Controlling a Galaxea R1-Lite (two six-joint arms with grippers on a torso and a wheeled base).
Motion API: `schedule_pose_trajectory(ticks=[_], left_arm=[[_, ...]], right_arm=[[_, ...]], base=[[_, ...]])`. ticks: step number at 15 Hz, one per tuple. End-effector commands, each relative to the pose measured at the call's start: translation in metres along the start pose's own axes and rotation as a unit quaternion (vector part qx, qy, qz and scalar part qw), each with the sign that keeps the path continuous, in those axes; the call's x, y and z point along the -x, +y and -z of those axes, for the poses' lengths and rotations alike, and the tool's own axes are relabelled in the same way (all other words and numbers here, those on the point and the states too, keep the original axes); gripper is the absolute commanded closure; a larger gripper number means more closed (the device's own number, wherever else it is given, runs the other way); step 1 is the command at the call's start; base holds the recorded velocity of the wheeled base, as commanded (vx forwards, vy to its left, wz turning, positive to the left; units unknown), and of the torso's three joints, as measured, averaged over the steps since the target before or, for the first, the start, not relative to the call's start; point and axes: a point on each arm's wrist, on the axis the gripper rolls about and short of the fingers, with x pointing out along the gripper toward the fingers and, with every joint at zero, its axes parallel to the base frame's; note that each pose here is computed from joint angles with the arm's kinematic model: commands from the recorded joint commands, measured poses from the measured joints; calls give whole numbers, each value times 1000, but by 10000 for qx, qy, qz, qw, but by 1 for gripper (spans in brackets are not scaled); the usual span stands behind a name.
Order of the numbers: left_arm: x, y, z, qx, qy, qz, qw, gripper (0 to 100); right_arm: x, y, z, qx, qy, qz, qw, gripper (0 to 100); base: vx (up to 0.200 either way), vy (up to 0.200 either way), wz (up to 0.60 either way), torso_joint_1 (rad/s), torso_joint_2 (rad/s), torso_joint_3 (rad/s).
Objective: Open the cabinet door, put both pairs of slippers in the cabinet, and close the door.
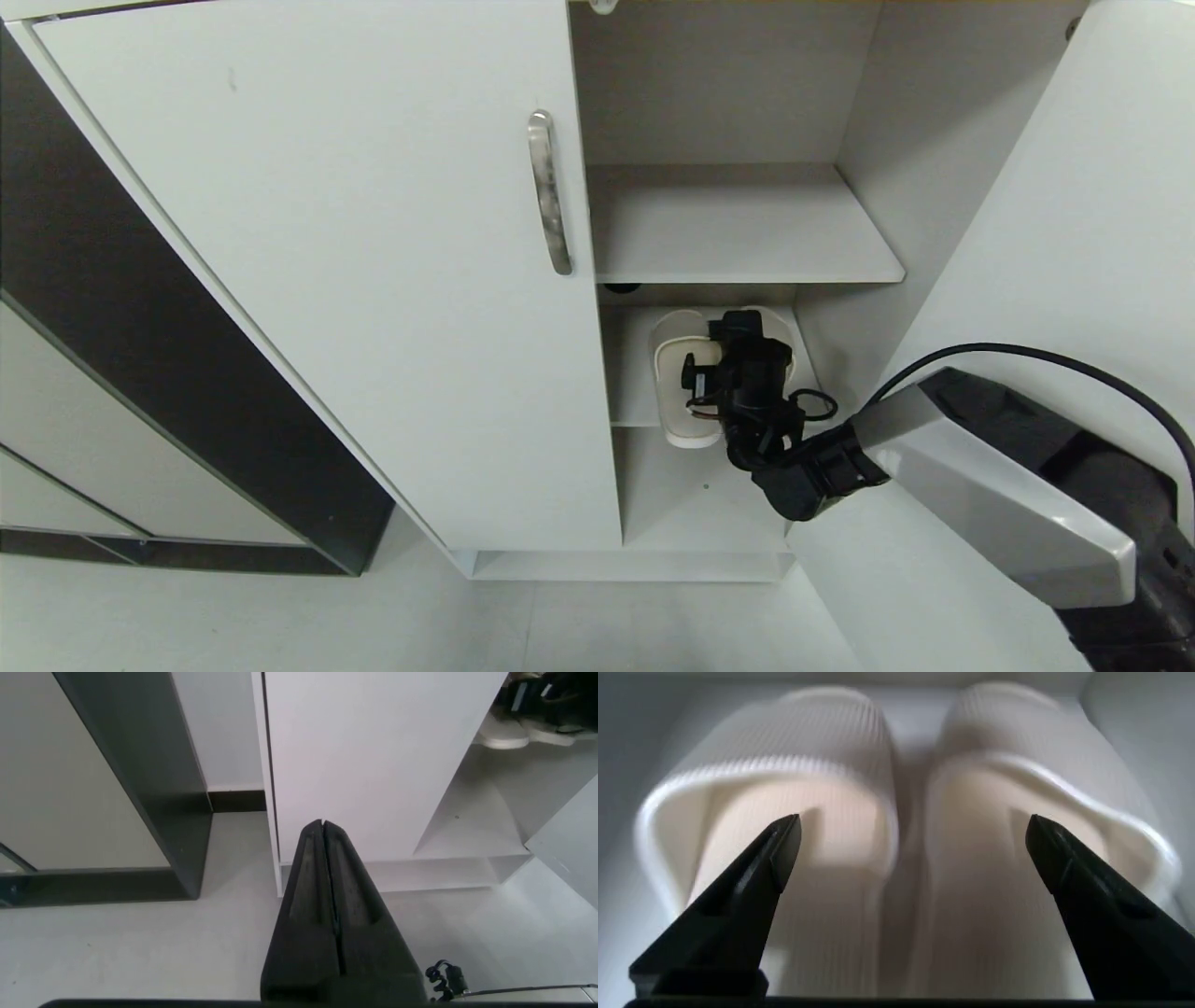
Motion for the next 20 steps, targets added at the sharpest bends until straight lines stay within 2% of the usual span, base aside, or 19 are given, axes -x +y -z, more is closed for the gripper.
schedule_pose_trajectory(ticks=[1,4,6,9,15,20], left_arm=[[0,0,0,7,2,4,10000,100],[0,0,0,-1,2,-12,10000,100],[0,0,0,-1,2,-12,10000,100],[0,0,0,-1,2,-19,10000,100],[0,0,0,14,2,-4,10000,100],[0,0,0,22,2,-27,10000,100]], right_arm=[[50,-8,-33,-63,-31,-217,9997,0],[97,-17,-32,-223,320,-442,9983,0],[108,-14,-39,-252,278,-506,9980,0],[114,-15,-31,-166,424,-542,9975,0],[121,-12,-28,-99,453,-610,9971,0],[129,-12,-26,-76,478,-685,9965,0]], base=[[0,0,0,0,0,0],[0,0,0,0,0,0],[0,0,0,0,0,0],[-200,0,0,4,4,2],[-200,0,0,-1,2,2],[0,0,0,0,0,0]])
